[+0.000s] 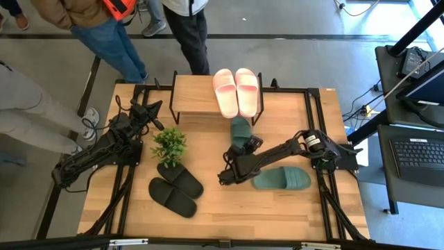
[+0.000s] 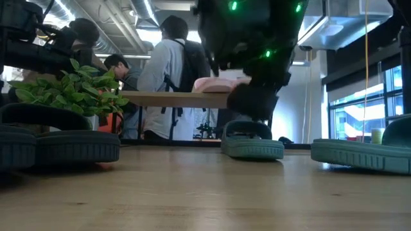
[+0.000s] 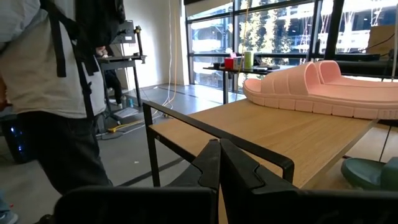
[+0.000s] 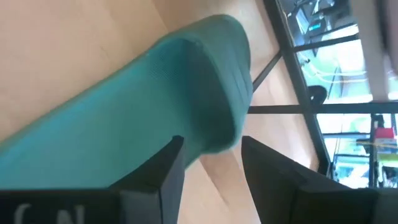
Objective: Pick and place slides into the shelf
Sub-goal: Put the bottom green slide under the shelf
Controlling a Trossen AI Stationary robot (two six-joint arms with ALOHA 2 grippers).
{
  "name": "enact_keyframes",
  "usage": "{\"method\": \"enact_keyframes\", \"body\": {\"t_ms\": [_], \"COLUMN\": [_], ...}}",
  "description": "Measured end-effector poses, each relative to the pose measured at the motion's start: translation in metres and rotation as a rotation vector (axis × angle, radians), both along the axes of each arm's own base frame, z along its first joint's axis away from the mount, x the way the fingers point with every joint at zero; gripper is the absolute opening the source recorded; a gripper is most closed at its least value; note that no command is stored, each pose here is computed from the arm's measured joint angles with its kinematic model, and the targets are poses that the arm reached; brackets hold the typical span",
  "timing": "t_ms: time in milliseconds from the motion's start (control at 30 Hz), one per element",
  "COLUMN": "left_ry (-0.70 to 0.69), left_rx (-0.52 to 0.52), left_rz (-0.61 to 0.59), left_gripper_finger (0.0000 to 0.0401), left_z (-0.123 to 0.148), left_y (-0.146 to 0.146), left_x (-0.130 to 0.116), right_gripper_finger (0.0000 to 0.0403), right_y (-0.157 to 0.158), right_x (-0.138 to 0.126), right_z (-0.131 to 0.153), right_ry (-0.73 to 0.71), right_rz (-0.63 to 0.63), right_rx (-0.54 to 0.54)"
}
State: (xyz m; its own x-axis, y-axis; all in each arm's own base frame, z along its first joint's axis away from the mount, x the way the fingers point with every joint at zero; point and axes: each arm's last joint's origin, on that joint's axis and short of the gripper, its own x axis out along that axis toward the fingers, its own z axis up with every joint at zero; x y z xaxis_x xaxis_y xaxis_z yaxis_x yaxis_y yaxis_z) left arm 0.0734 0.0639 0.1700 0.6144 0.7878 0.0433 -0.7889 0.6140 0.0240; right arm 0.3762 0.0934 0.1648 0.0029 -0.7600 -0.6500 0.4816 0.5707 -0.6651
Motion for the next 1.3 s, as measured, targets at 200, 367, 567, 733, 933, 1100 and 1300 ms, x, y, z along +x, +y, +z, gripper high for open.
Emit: {"method": "enact_keyframes", "body": {"t_ms": [200,367,567,733,933,1100,1300], "left_ry": [0.000,0.000,0.001,0.001,0.001,0.001,0.001], "left_rx": [0.000,0.000,0.000,0.000,0.001,0.001,0.001], "left_rz": [0.000,0.000,0.000,0.000,0.000,0.000,0.000], "left_gripper_finger": [0.0000,0.0000,0.0000,0.0000,0.0000,0.0000,0.0000], "left_z": [0.000,0.000,0.000,0.000,0.000,0.000,0.000], "left_y": [0.000,0.000,0.000,0.000,0.000,0.000,0.000], "left_x": [0.000,0.000,0.000,0.000,0.000,0.000,0.000], "right_gripper_finger": [0.0159,0.0159,0.0159,0.0159,0.0159,0.0159,0.0159], "right_y": [0.027,0.048,0.074,0.083,0.085,0.077,0.063], "right_x": [-0.002,0.001,0.003,0.003,0.011,0.012,0.009], "right_z": [0.024,0.049,0.068,0.067,0.066,0.060,0.033], "right_ry": [-0.009,-0.046,-0.004,0.054,0.086,0.137,0.217], "right_rz": [0.058,0.060,0.193,0.311,0.446,0.466,0.443], "right_rx": [-0.002,0.142,0.308,0.372,0.402,0.398,0.384]}}
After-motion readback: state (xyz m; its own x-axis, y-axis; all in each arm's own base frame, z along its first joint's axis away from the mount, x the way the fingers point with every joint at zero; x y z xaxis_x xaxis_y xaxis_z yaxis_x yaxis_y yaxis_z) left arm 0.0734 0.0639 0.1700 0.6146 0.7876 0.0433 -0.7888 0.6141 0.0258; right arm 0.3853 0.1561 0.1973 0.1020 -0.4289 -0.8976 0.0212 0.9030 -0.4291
